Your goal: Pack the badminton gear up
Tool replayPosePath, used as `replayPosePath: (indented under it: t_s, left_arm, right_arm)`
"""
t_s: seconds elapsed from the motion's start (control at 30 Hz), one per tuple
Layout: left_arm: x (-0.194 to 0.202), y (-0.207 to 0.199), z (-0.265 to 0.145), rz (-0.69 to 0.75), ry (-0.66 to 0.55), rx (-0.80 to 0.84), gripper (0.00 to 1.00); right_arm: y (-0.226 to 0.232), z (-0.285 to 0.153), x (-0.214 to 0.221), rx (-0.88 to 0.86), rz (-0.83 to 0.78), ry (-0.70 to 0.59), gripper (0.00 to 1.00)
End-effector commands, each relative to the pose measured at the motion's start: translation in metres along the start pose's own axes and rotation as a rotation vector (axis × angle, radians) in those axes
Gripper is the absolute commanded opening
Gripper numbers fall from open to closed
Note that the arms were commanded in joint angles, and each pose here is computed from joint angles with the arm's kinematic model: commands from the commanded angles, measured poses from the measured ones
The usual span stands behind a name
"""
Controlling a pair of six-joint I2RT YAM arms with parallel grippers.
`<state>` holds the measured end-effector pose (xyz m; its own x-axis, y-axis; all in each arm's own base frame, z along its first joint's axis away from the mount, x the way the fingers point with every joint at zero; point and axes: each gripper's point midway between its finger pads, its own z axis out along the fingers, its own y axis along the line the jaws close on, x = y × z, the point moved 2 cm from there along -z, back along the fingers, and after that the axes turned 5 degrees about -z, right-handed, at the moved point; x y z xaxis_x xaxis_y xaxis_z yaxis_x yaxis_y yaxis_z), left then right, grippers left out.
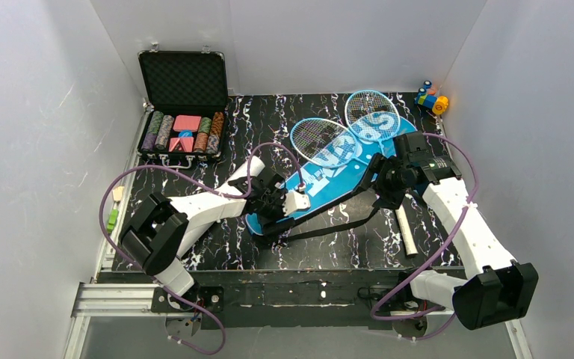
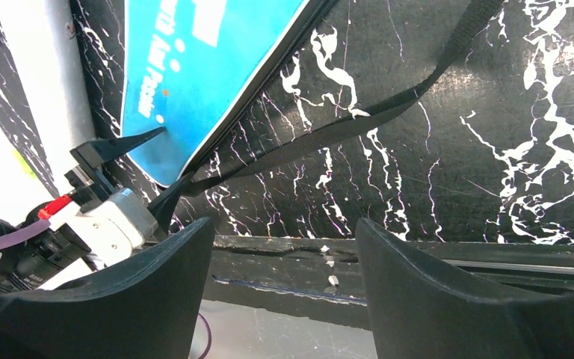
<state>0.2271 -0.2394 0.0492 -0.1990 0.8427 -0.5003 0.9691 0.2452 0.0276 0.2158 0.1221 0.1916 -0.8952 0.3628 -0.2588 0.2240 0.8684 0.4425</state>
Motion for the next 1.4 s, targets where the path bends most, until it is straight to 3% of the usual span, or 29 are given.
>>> replayPosePath:
  t_s: [0.0, 0.07, 0.17, 0.6, 0.8, 0.9, 1.0, 1.13, 1.3, 1.37]
  left_arm:
    - [-0.012, -0.002, -0.011, 0.045, -0.065, -0.008, 0.51]
    - [-0.013, -0.003, -0.015, 0.053, -0.067, -0.007, 0.26]
    - [-0.015, -0.004, -0.022, 0.051, -0.051, 0.005, 0.00]
    - [0.009, -0.037, -0.050, -0.016, 0.043, 0.121, 0.00]
    - [0.006, -0.057, -0.088, -0.008, -0.032, 0.146, 0.00]
    - [0.018, -0.063, -0.093, -0.026, -0.021, 0.139, 0.28]
    - [0.031, -0.061, -0.088, -0.014, 0.012, 0.114, 0.26]
    - [0.021, -0.059, -0.099, -0.002, -0.030, 0.091, 0.13]
    - [0.016, -0.057, -0.101, 0.003, -0.064, 0.070, 0.35]
    - [0.017, -0.056, -0.096, -0.002, -0.068, 0.066, 0.39]
  right_arm:
    - [0.004, -0.003, -0.003, -0.033, -0.014, -0.014, 0.77]
    - [0.005, -0.003, -0.002, -0.039, -0.014, -0.014, 0.77]
    - [0.004, -0.001, -0.001, -0.043, -0.009, -0.009, 0.76]
    - [0.014, 0.006, 0.003, -0.086, -0.015, 0.054, 0.74]
    - [0.029, 0.016, -0.008, -0.066, -0.034, 0.069, 0.75]
    - [0.039, 0.018, -0.008, -0.070, -0.051, 0.076, 0.75]
    - [0.043, 0.017, -0.008, -0.059, -0.061, 0.082, 0.75]
    - [0.043, 0.013, -0.011, -0.032, -0.076, 0.070, 0.76]
    - [0.039, 0.023, -0.031, 0.065, -0.100, 0.048, 0.83]
    - [0.040, 0.026, -0.044, 0.111, -0.111, 0.032, 0.84]
